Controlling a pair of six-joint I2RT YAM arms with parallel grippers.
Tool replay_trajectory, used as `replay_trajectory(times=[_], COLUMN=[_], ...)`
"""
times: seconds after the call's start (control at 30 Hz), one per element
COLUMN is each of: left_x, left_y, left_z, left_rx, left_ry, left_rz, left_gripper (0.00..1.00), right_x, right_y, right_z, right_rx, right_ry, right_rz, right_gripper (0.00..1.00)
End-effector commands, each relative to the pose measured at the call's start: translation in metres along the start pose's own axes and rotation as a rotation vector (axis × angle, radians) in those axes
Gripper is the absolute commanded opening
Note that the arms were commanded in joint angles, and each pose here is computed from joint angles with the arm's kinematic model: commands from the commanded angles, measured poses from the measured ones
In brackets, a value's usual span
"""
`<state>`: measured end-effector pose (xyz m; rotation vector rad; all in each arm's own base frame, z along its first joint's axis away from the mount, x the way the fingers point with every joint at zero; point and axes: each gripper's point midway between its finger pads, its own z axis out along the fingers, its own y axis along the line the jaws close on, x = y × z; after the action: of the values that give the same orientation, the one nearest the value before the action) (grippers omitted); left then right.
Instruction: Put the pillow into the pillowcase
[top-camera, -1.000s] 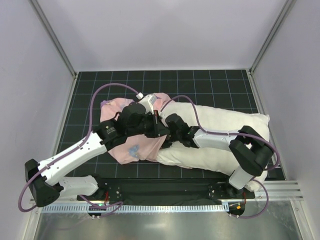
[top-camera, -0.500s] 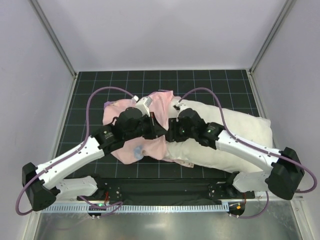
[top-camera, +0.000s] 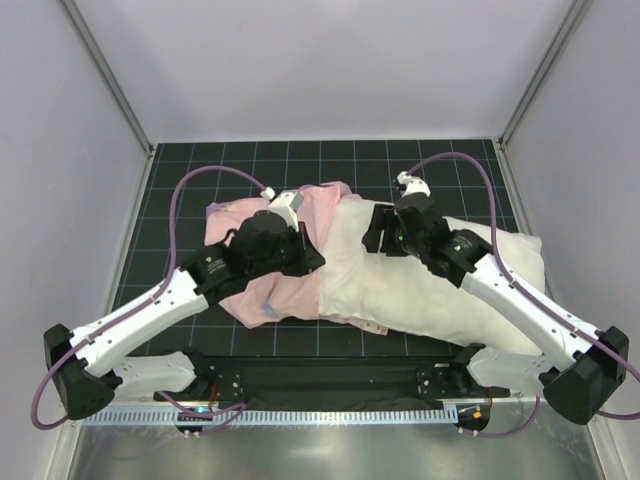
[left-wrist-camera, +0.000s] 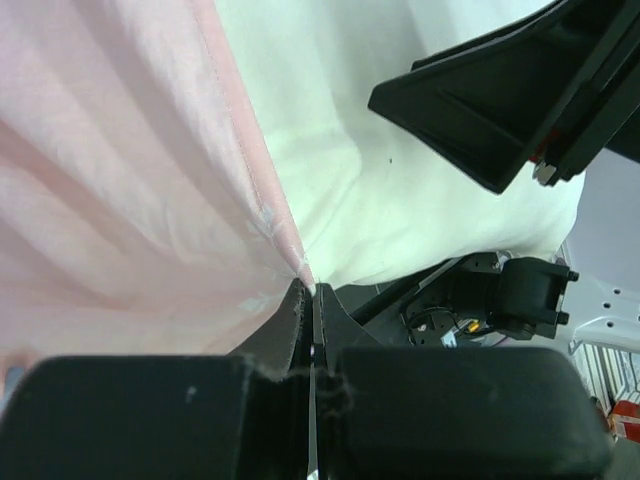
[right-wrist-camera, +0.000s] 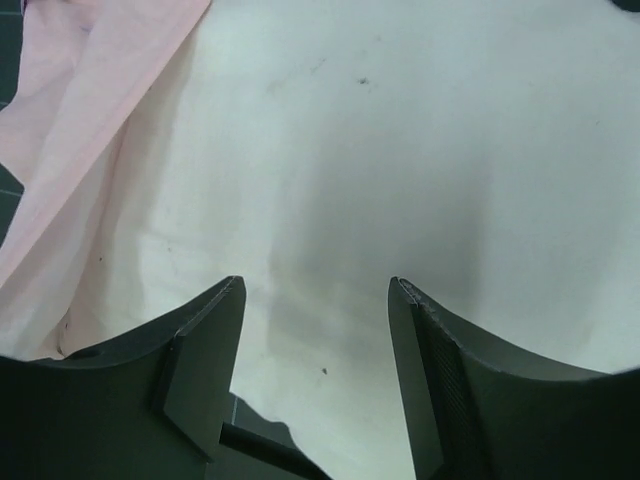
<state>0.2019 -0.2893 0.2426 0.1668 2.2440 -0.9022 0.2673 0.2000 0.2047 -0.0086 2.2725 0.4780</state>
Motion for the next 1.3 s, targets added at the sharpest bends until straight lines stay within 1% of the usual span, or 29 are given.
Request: replay_trajectory(times=[0.0,0.1,0.13,0.2,0.23,0.3,0.33,0.37,0.4,0.43,0.47,0.5,0.53,0.67,0.73,0.77,0.83,0.87,0.9,0.93,0.97,1.0,1.03,1.07,1.1,1.17,1.2,1.23,1.27], left_x=[-0.018,-0.023,-0.033,-0.034,-0.049,-0.042,-0.054,-0.039,-0.038,-0.032,-0.03,-0.025,-0.025,-0.026,-0.032,-0.037,-0.036,-0.035,-0.036,-0.031,-0.033,-0.031,-0.027,-0.029,-0.03,-0.021,-0.018,-0.014,-0.004], left_y=[-0.016,-0.017,-0.026,-0.033,-0.05,-0.062,-0.081,-0.091,-0.1,-0.109,-0.117,-0.115,-0.11,-0.074,-0.061,-0.052,-0.034,-0.026,-0.015,-0.006,-0.001,0.008,0.015,0.016,0.022,0.024,0.022,0.021,0.016], left_z=[-0.003,0.01,0.01,0.029,0.028,0.05,0.051,0.065,0.07,0.073,0.074,0.082,0.085,0.085,0.076,0.073,0.064,0.06,0.057,0.052,0.046,0.042,0.037,0.028,0.023,0.007,0.001,-0.003,-0.013], left_rx=[0.027,0.008,0.021,0.022,0.053,0.058,0.093,0.098,0.11,0.133,0.154,0.148,0.124,0.009,-0.036,-0.08,-0.157,-0.189,-0.238,-0.273,-0.291,-0.326,-0.352,-0.361,-0.393,-0.405,-0.404,-0.403,-0.382], left_ry=[-0.029,-0.021,-0.038,-0.002,-0.021,0.024,0.004,0.044,0.05,0.069,0.08,0.099,0.09,0.051,0.025,0.001,0.001,0.005,-0.005,0.015,0.007,0.005,0.02,0.009,0.002,0.018,0.024,0.027,0.041], left_rz=[0.05,0.068,0.073,0.086,0.087,0.095,0.099,0.119,0.128,0.135,0.138,0.137,0.141,0.159,0.168,0.19,0.215,0.229,0.245,0.257,0.263,0.276,0.29,0.297,0.311,0.346,0.357,0.358,0.378], left_gripper=[0.0,0.0,0.0,0.0,0.0,0.0,0.0,0.0,0.0,0.0,0.0,0.0,0.0,0.0,0.01,0.01,0.04,0.05,0.1,0.12,0.15,0.24,0.31,0.38,0.47,0.55,0.57,0.59,0.62], right_x=[-0.035,-0.029,-0.017,0.005,0.016,0.043,0.049,0.061,0.066,0.06,0.057,0.044,0.043,0.013,0.001,-0.001,-0.006,-0.006,-0.008,-0.007,-0.006,-0.001,0.002,0.001,0.012,0.017,0.027,0.034,0.035], right_y=[0.008,0.022,0.028,0.038,0.042,0.043,0.044,0.041,0.039,0.043,0.042,0.043,0.031,0.01,-0.005,-0.009,-0.018,-0.02,-0.021,-0.023,-0.022,-0.023,-0.023,-0.023,-0.023,-0.016,-0.014,-0.006,-0.001], right_z=[-0.011,0.007,0.024,0.043,0.057,0.082,0.092,0.103,0.106,0.108,0.107,0.099,0.095,0.06,0.043,0.038,0.025,0.021,0.016,0.008,0.003,-0.001,-0.005,-0.014,-0.017,-0.034,-0.037,-0.045,-0.056], right_rx=[-0.053,-0.127,-0.162,-0.227,-0.258,-0.281,-0.301,-0.294,-0.285,-0.304,-0.297,-0.299,-0.237,-0.168,-0.138,-0.131,-0.117,-0.112,-0.105,-0.107,-0.113,-0.117,-0.124,-0.138,-0.154,-0.233,-0.27,-0.333,-0.373], right_ry=[-0.066,-0.019,0.024,0.097,0.101,0.16,0.149,0.179,0.191,0.162,0.154,0.116,0.104,0.001,-0.032,-0.035,-0.05,-0.047,-0.053,-0.054,-0.058,-0.044,-0.04,-0.057,-0.029,-0.043,-0.032,-0.012,-0.036], right_rz=[-0.004,-0.003,0.012,0.032,0.069,0.109,0.141,0.158,0.165,0.162,0.159,0.154,0.15,0.125,0.127,0.126,0.118,0.114,0.11,0.099,0.096,0.092,0.077,0.067,0.056,0.0,-0.017,-0.034,-0.045], right_gripper=[0.65,0.63,0.57,0.49,0.4,0.31,0.22,0.19,0.16,0.14,0.12,0.11,0.11,0.11,0.12,0.13,0.22,0.28,0.37,0.42,0.46,0.5,0.54,0.55,0.57,0.63,0.66,0.71,0.77])
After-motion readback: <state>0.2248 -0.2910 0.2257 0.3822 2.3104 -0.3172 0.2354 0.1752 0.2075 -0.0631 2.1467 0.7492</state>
